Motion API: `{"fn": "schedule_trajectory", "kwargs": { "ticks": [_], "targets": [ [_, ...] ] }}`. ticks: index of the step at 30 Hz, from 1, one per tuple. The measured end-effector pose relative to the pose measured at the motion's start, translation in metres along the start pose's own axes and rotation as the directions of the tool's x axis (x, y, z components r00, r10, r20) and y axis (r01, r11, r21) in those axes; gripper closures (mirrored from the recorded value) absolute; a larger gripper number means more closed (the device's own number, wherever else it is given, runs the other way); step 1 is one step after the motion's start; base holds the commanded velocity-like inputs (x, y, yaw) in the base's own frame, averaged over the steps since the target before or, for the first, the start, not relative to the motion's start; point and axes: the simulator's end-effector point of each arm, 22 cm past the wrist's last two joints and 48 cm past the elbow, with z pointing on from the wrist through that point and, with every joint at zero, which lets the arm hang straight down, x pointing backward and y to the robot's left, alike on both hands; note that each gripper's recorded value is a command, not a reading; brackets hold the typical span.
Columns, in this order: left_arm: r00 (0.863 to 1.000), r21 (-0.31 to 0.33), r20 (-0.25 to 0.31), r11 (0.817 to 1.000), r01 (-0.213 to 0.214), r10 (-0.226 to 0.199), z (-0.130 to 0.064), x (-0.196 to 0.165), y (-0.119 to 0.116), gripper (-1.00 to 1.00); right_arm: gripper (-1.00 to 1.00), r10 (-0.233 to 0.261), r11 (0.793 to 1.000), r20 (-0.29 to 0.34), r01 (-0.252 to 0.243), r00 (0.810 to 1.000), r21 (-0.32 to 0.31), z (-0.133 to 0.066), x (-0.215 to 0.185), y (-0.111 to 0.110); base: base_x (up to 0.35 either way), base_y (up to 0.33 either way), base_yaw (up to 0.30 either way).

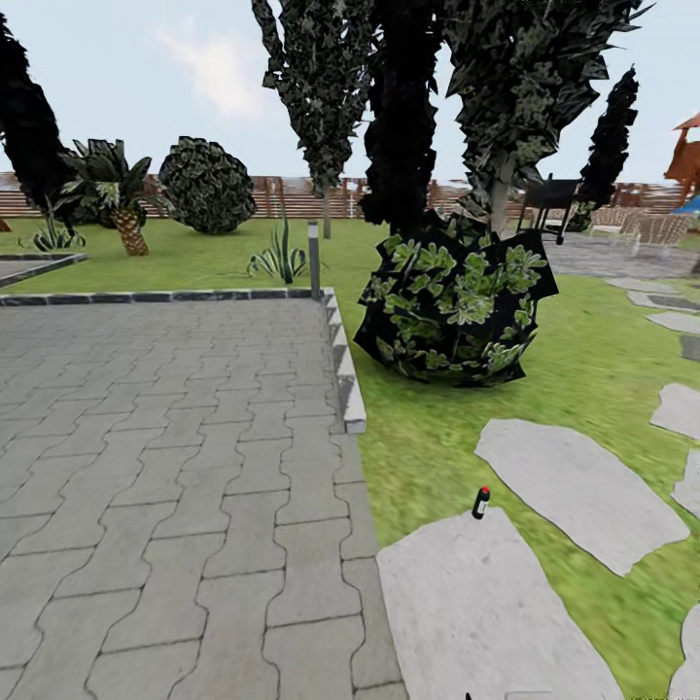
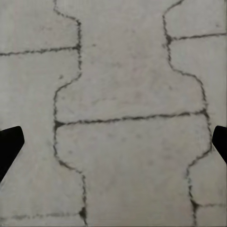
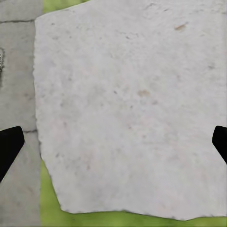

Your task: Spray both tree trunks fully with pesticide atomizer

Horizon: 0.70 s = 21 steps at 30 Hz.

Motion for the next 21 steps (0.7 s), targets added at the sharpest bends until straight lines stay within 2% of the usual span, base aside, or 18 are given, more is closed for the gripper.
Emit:
{"fn": "schedule_trajectory", "kwargs": {
  "ticks": [14, 21],
  "targets": [
    [1.000, 0.001, 0.009, 1.000, 0.000, 0.000, -0.0004, -0.0038, -0.0002, -1.00, -1.00, 0.000, 1.000, 0.009, 0.000, 1.000, 0.000, -0.0001, -0.0038, -0.0001, 0.170, 0.281, -0.239],
    [1.000, 0.000, 0.013, 1.000, 0.001, -0.001, -0.0006, -0.0058, 0.0000, -1.00, -1.00, 0.000, 1.000, 0.013, 0.000, 1.000, 0.000, -0.0002, -0.0058, -0.0002, 0.235, 0.252, -0.239]
  ]
}}
